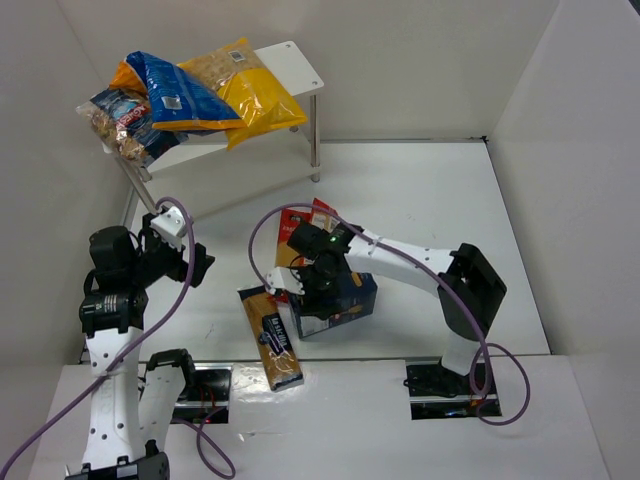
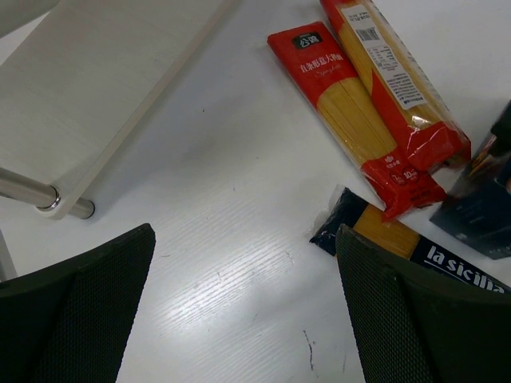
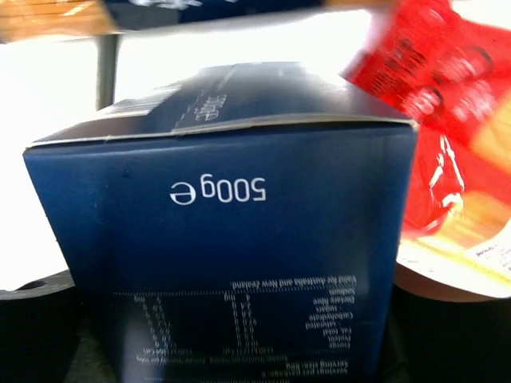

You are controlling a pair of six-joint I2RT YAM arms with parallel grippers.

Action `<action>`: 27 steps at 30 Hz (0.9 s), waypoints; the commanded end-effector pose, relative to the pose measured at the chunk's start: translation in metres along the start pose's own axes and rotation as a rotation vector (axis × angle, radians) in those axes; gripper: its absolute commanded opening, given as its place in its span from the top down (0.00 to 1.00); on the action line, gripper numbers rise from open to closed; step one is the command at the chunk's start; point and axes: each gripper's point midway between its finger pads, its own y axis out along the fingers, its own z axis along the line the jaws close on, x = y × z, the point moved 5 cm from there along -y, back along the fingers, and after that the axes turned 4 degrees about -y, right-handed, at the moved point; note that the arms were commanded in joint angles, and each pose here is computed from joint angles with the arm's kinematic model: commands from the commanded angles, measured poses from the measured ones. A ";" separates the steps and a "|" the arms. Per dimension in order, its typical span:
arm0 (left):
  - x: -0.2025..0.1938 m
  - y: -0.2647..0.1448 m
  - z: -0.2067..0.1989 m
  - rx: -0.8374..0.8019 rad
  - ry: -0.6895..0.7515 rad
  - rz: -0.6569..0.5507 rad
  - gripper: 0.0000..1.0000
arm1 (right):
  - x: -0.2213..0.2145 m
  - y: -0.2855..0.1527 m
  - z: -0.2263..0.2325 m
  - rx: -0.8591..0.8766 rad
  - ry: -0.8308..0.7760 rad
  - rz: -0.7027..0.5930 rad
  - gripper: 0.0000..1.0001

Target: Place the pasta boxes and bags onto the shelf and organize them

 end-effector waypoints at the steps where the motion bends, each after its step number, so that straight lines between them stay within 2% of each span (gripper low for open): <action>1: 0.005 -0.001 0.000 -0.003 0.028 -0.028 0.00 | -0.031 0.013 -0.023 -0.072 0.132 0.067 0.33; 2: 0.005 -0.001 0.000 -0.003 0.028 -0.028 0.00 | -0.034 0.011 -0.025 -0.077 0.156 0.067 0.42; 4: 0.006 -0.002 -0.001 -0.001 0.033 -0.035 0.00 | -0.032 0.006 -0.034 -0.111 0.165 0.054 0.49; 8: 0.006 -0.002 -0.001 -0.001 0.033 -0.035 0.00 | -0.032 0.002 -0.037 -0.129 0.205 0.053 0.75; 11: 0.006 -0.002 -0.001 -0.001 0.033 -0.035 0.00 | -0.026 -0.003 -0.041 -0.118 0.220 0.005 0.81; 14: 0.006 -0.002 -0.001 -0.001 0.033 -0.035 0.00 | -0.016 -0.030 -0.051 -0.153 0.248 -0.086 0.85; 17: 0.006 -0.002 -0.001 -0.001 0.033 -0.035 0.00 | 0.000 -0.065 -0.058 -0.198 0.262 -0.201 0.94; 18: 0.006 -0.002 -0.001 -0.001 0.033 -0.035 0.00 | 0.010 -0.078 -0.063 -0.238 0.267 -0.238 0.99; 24: 0.007 -0.004 -0.002 0.002 0.029 -0.042 0.00 | 0.045 -0.144 -0.066 -0.437 0.236 -0.420 1.00; 27: 0.006 -0.004 -0.001 0.011 0.029 -0.039 0.00 | 0.053 -0.167 -0.068 -0.516 0.234 -0.461 1.00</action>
